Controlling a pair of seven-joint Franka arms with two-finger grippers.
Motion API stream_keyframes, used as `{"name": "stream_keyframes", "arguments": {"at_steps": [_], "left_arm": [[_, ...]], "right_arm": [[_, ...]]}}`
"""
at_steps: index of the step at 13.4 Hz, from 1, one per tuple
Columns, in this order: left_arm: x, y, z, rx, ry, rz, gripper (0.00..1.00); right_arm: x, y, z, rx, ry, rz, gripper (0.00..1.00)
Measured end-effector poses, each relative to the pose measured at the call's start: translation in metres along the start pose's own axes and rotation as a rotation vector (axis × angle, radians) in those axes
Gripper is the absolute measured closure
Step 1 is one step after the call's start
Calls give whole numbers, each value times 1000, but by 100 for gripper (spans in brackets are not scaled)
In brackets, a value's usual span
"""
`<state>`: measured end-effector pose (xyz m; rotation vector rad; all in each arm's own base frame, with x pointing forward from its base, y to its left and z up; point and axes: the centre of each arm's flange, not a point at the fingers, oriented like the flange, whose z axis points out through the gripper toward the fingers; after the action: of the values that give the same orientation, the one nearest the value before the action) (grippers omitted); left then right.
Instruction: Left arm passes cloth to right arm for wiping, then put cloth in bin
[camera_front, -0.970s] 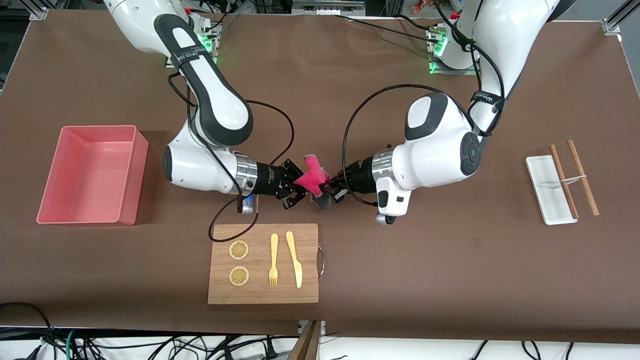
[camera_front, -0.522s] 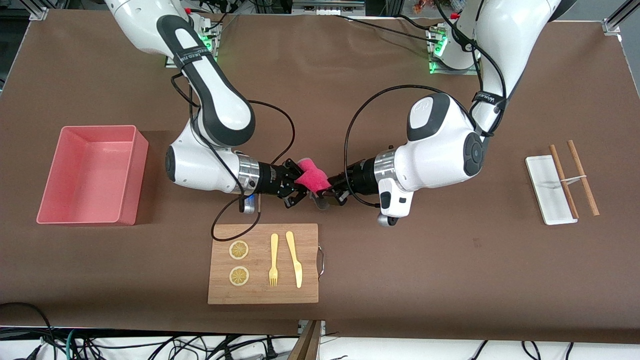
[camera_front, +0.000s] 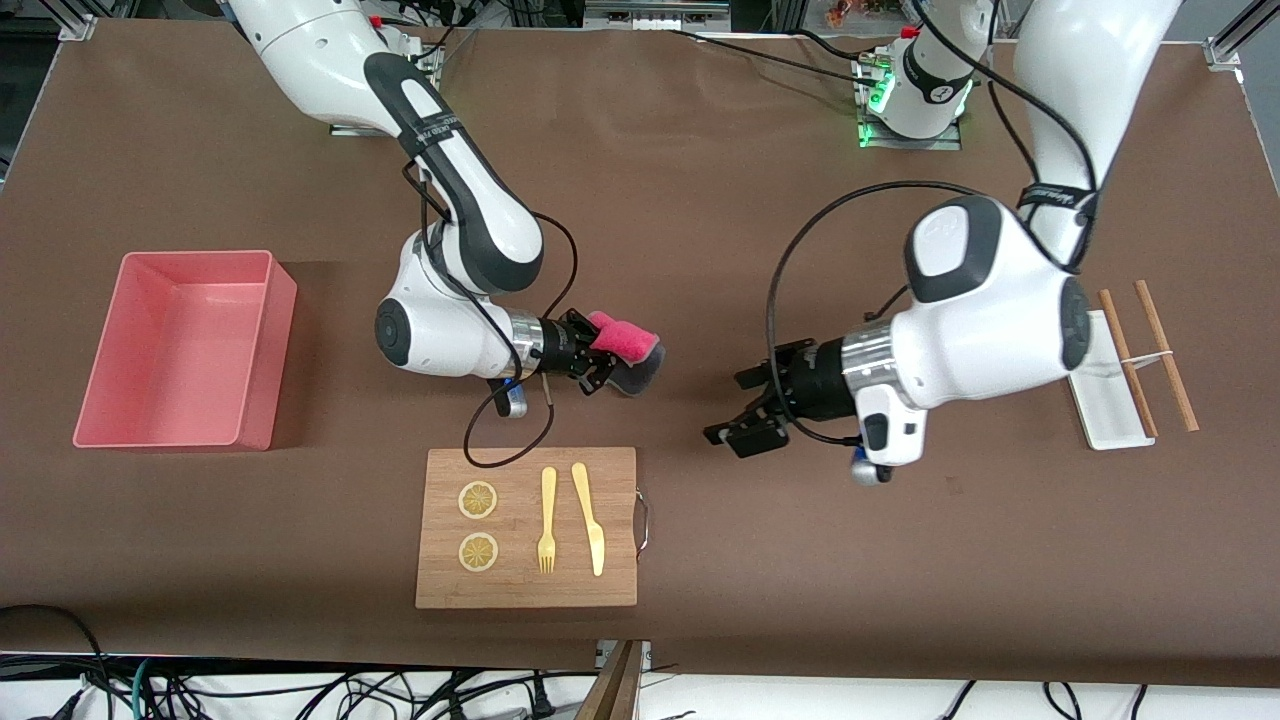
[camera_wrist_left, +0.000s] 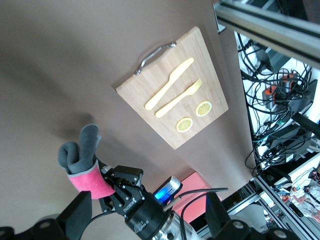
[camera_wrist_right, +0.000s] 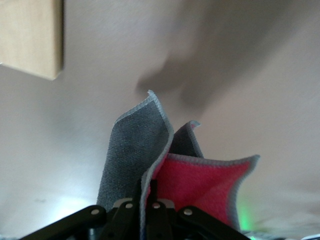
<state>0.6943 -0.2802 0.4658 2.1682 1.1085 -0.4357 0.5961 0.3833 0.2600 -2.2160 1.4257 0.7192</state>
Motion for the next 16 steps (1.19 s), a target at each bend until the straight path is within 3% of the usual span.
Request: {"name": "stream_keyframes", "arguments": {"at_steps": [3, 6, 9, 11, 16], "left_arm": [[41, -21, -46, 72, -2, 116, 0], [67, -44, -97, 131, -6, 151, 0], [28, -59, -130, 328, 71, 232, 0], [-1, -69, -155, 414, 108, 312, 0], [-24, -134, -199, 565, 177, 451, 0]], "right_arm": [[13, 17, 17, -83, 61, -41, 98], [25, 34, 29, -202, 129, -106, 98], [43, 47, 28, -327, 236, -197, 98], [65, 49, 16, -376, 286, -252, 98], [159, 59, -53, -479, 332, -415, 98]]}}
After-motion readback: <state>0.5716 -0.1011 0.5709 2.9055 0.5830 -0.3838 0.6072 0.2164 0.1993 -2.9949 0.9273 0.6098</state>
